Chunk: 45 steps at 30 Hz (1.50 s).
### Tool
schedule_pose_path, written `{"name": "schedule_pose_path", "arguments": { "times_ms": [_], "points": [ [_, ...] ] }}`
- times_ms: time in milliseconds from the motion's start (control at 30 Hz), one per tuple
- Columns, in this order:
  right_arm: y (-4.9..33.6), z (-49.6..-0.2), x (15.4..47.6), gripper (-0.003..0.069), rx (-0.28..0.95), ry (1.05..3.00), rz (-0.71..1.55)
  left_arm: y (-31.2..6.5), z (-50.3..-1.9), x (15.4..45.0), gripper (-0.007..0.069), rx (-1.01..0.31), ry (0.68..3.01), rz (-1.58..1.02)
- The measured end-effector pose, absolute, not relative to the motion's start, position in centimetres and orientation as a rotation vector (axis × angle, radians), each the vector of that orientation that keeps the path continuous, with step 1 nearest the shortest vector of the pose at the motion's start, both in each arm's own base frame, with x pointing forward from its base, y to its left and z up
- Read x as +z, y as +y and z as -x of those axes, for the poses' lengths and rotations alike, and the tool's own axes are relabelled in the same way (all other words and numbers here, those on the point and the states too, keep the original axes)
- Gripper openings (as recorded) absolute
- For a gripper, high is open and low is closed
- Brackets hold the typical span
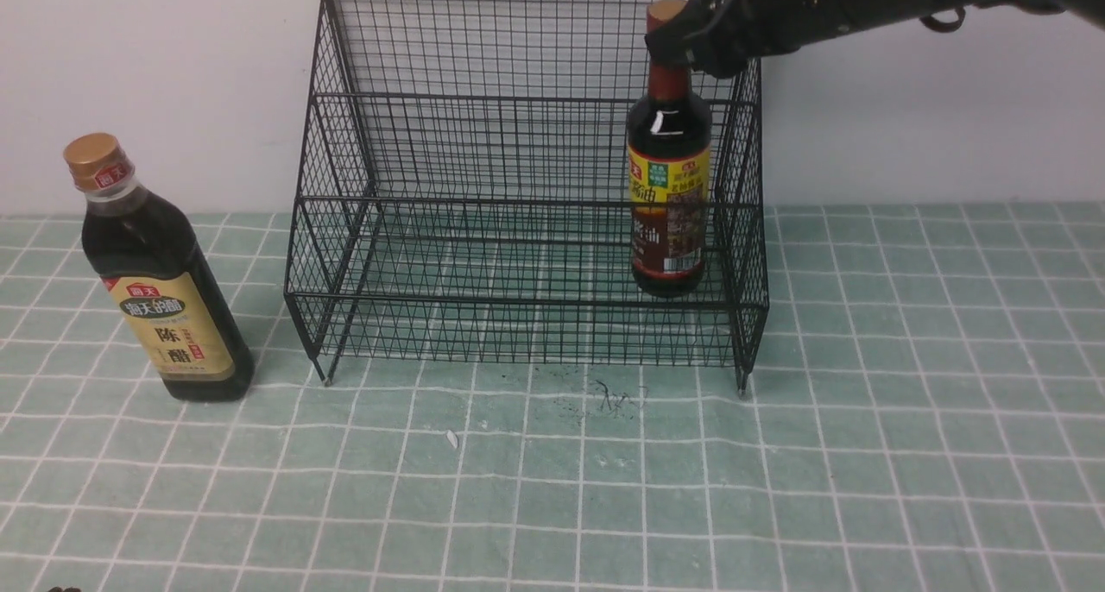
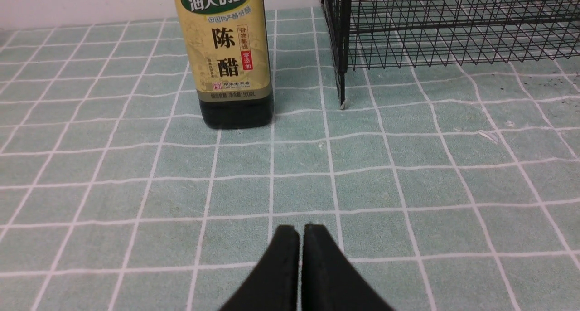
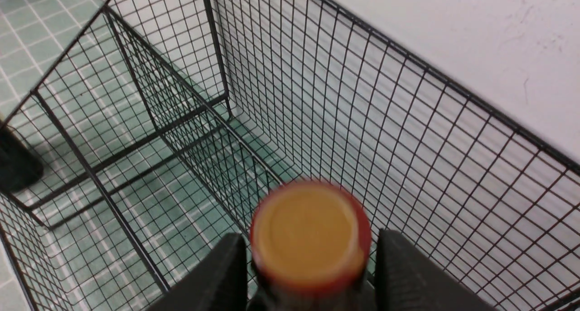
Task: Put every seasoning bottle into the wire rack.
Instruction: Use the right arm to put the condiment bottle back on the shelf, then use the left arm to grab the condiment bottle closest to it
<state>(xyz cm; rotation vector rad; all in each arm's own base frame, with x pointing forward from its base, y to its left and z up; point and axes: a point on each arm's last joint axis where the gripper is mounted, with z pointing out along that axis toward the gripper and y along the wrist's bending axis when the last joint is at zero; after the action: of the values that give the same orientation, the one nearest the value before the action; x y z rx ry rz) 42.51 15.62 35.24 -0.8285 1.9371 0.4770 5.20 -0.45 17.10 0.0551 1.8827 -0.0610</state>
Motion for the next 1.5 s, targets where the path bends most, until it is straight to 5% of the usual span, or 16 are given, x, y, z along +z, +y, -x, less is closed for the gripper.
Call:
{"name": "schedule_pose_path", "arguments": {
  "times_ms": [200, 367, 533, 667, 833, 1100, 1367, 1500],
  "points": [
    [15.4, -41.5, 37.1, 0.037, 0.471, 1.902, 0.821, -0.4, -5.2, 17.1, -0.0006, -0.061, 1.883, -0.055],
    [13.8, -36.3, 43.5, 0.0341, 0.413, 1.845, 0.84, -0.4, -5.2, 17.1, -0.0006, -0.061, 1.883, -0.055],
    [11.2, -30.1, 48.3, 0.0214, 0.323, 1.912, 0.764, -0.4, -5.2, 17.1, -0.0006, -0.061, 1.883, -0.055],
    [7.6, -23.2, 52.3, 0.0044, 0.166, 1.954, 0.583, -0.4, -5.2, 17.1, -0.0006, -0.061, 1.883, -0.055],
    [4.4, -16.4, 54.6, -0.0008, 0.084, 1.912, 0.374, -0.4, -5.2, 17.1, -0.0006, -0.061, 1.883, -0.055],
    [1.3, -7.2, 50.4, -0.001, 0.146, 1.79, 0.168, -0.4, -5.2, 17.1, -0.0006, -0.061, 1.883, -0.055],
    [0.8, -3.5, 39.4, -0.001, 0.284, 1.461, 0.106, -0.4, -5.2, 17.1, -0.0006, -0.061, 1.883, -0.055],
    [0.8, -3.0, 36.3, -0.001, 0.363, 1.36, 0.07, -0.4, -5.2, 17.1, -0.0006, -0.061, 1.883, -0.055]
  ]
}}
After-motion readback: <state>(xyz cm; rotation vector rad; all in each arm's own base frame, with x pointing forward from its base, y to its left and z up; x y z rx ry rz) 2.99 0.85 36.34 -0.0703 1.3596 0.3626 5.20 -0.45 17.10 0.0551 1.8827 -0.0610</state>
